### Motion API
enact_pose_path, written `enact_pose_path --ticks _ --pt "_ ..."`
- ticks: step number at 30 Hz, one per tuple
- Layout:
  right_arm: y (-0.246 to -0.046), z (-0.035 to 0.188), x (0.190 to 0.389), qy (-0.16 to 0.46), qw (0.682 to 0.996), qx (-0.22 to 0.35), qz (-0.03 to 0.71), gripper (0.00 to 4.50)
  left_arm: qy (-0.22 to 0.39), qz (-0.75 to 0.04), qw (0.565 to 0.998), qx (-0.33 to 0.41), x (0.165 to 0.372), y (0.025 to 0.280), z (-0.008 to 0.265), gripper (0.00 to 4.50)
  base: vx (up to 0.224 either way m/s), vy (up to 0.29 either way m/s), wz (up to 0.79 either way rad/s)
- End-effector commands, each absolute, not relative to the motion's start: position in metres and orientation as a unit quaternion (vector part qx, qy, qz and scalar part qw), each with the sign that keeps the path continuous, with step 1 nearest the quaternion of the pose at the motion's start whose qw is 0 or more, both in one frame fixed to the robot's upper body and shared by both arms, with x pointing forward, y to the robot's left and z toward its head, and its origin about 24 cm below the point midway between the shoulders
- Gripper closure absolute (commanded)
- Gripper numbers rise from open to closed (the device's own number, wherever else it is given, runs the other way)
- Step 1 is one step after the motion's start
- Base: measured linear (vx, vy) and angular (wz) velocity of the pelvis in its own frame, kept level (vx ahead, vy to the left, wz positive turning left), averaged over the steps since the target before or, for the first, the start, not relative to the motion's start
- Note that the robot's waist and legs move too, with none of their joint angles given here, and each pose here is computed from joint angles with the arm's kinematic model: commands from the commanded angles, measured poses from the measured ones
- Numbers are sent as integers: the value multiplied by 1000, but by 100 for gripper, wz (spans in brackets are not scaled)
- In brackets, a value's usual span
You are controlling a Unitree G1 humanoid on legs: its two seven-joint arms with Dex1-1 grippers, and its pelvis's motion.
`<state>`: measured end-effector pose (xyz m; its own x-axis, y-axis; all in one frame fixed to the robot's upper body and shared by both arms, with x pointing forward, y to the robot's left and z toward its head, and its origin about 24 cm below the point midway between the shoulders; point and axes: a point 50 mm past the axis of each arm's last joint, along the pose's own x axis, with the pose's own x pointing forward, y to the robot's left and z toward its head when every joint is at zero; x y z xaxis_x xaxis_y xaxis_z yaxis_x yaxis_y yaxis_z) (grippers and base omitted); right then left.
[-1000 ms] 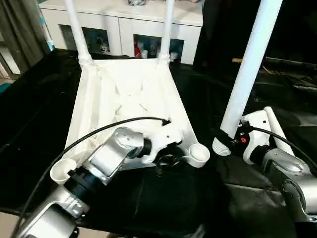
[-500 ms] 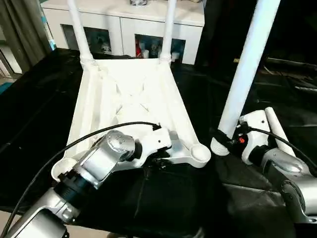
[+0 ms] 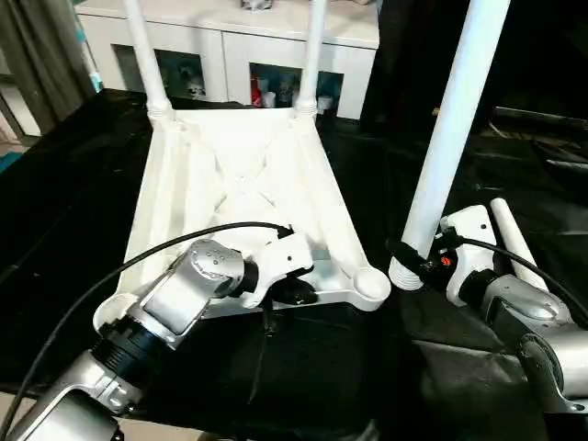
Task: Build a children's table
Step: Insert table leg to table base
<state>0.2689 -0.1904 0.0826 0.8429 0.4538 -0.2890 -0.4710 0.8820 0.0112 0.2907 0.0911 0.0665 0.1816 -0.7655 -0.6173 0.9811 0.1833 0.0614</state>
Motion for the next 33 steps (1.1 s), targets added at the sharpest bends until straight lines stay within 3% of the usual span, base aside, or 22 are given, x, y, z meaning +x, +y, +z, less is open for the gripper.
enact_pose_path --ticks 1,8,9,15,24,25,28,29,33 --pt "-192 88 272 136 960 -35 241 259 238 -600 723 246 288 93 64 450 0 0 0" --pt "-193 88 273 136 960 -36 241 259 246 -596 722 251 288 96 61 450 0 0 0" --pt "-194 88 273 136 961 -36 240 259 243 -595 726 243 290 95 62 405 0 0 0" --pt "-194 89 273 135 961 -38 240 259 233 -591 733 245 293 94 66 361 0 0 0" --pt "-193 89 271 134 961 -35 240 259 226 -591 739 233 296 93 67 361 0 0 0" --pt "-193 89 271 134 961 -35 240 259 227 -591 738 232 296 93 67 390 0 0 0" --pt "-192 89 271 133 960 -32 243 259 235 -599 733 221 294 95 65 397 0 0 0" --pt "-191 89 272 132 959 -31 248 259 240 -601 728 225 293 96 64 426 0 0 0" --pt "-187 93 274 123 958 -14 260 259 251 -602 723 226 290 100 60 440 0 0 0"
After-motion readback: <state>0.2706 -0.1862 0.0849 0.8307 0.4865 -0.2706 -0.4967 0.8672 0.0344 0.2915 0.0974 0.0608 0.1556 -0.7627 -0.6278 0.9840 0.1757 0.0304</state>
